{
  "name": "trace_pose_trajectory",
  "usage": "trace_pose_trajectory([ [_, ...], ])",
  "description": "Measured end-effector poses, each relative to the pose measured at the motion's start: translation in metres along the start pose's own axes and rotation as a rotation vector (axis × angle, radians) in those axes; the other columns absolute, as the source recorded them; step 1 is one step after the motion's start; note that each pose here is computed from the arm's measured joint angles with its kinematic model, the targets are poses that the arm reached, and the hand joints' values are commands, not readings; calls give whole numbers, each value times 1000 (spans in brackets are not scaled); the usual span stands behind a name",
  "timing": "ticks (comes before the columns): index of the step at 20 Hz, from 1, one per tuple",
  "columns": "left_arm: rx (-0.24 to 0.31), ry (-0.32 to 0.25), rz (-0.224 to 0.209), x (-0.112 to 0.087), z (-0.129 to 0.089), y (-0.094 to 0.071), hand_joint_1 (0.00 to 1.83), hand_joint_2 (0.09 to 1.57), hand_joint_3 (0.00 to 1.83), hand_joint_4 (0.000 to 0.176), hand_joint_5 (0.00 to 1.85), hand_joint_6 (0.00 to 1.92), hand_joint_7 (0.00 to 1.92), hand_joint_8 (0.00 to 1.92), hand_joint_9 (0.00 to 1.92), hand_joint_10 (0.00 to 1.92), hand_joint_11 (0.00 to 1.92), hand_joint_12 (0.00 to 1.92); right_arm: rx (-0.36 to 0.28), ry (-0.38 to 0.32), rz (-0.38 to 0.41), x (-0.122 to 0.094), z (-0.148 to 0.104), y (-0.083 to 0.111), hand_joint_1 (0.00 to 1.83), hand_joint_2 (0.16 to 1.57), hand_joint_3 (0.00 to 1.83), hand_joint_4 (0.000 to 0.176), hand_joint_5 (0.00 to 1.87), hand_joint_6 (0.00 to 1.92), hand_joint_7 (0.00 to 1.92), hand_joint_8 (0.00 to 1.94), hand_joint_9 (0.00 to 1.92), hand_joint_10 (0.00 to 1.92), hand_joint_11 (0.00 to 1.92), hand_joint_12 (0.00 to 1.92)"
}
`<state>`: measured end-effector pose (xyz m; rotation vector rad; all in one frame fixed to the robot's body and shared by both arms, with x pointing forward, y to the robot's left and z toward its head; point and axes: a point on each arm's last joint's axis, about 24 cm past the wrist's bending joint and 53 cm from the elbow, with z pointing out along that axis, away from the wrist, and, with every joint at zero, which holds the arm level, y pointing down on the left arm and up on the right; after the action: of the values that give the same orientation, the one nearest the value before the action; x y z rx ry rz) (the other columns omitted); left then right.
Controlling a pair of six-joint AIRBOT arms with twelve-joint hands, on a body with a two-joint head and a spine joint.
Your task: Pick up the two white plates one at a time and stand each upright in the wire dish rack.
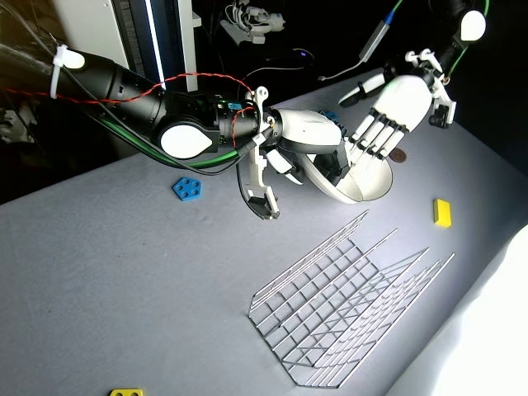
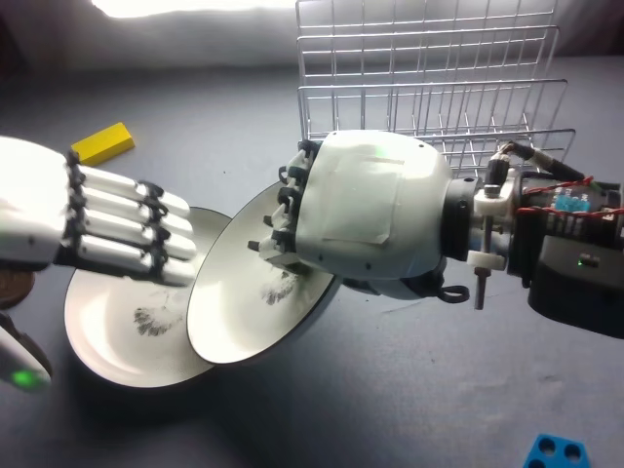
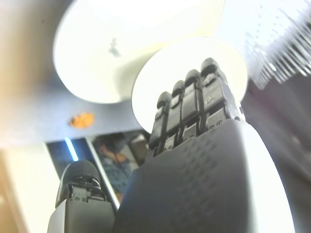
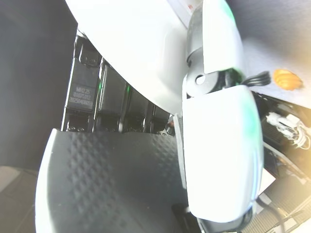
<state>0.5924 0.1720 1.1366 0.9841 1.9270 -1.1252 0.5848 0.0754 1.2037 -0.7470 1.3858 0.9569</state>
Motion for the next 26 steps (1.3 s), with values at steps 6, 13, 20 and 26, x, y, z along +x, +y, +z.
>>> trace_pose_trajectory([
  [6, -51, -78, -35, -29, -32, 3, 0, 1064, 0, 0, 98, 11, 80, 9, 57, 8, 31, 67, -14, -21, 21, -9, 2, 6, 1385, 1083, 0, 0, 915, 977, 1046, 846, 1053, 996, 876, 957],
  [13, -109, -109, -65, -36, -60, 11, 0, 1062, 0, 0, 68, 0, 60, 1, 37, 2, 7, 70, -38, -71, 111, -38, 14, 15, 1386, 1078, 1, 0, 932, 936, 1060, 830, 1057, 994, 862, 961],
  [20, -131, -123, -81, -37, -73, 13, 0, 1068, 0, 0, 83, 1, 74, 1, 57, 2, 1, 154, -59, -114, 183, -74, 12, 24, 1384, 1084, 0, 0, 913, 956, 1050, 843, 1056, 1005, 882, 978],
  [26, -149, -126, -81, -37, -84, 17, 0, 1068, 0, 0, 119, 6, 103, 4, 78, 3, 0, 225, -64, -171, 402, -113, 7, 13, 1386, 1079, 0, 0, 930, 937, 1057, 836, 1064, 990, 896, 991],
])
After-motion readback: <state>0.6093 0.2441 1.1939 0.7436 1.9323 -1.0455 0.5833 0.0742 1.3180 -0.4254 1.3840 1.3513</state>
